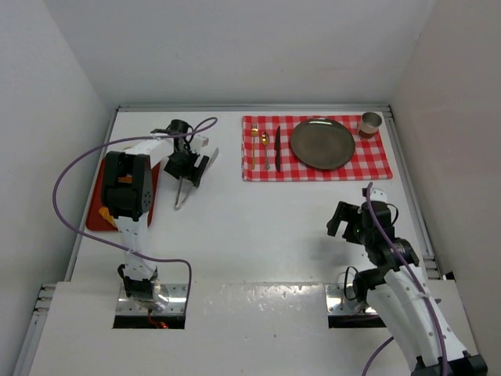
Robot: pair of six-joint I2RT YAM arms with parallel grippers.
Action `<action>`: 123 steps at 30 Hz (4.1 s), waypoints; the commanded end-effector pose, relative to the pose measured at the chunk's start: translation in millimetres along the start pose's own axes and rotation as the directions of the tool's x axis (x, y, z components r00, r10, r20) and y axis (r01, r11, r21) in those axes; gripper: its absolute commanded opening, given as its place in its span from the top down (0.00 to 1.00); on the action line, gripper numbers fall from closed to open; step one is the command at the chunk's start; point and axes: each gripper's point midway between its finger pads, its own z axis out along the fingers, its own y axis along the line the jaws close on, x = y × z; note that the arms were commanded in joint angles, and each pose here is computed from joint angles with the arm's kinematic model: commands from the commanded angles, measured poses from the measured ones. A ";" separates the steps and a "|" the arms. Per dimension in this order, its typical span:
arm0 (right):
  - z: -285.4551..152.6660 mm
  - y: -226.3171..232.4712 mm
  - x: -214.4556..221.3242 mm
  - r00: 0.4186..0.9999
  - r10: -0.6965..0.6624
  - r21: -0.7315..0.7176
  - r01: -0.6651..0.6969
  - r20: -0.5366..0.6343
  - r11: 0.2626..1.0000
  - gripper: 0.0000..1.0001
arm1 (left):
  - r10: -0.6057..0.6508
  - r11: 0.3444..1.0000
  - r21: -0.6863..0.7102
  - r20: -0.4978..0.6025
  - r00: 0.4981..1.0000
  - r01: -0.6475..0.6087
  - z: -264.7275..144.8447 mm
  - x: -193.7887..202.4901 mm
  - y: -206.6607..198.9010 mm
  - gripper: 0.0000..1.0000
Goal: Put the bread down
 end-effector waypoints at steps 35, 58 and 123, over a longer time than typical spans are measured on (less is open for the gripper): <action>15.2 16.9 -33.5 0.986 -0.082 -0.078 0.094 0.146 0.992 0.00 | -0.242 0.918 -0.215 0.360 0.901 0.333 -281.0 3.0 128.6 0.45; 15.2 17.2 -4.9 0.990 -0.134 -0.115 0.137 0.032 0.984 0.00 | -0.463 0.835 -0.134 0.353 0.813 0.534 -270.5 78.1 167.4 0.44; -11.1 27.5 -17.0 0.997 -0.076 -0.138 0.077 0.014 0.987 0.01 | -0.571 0.801 -0.074 0.208 0.794 0.595 -186.7 114.9 188.4 0.43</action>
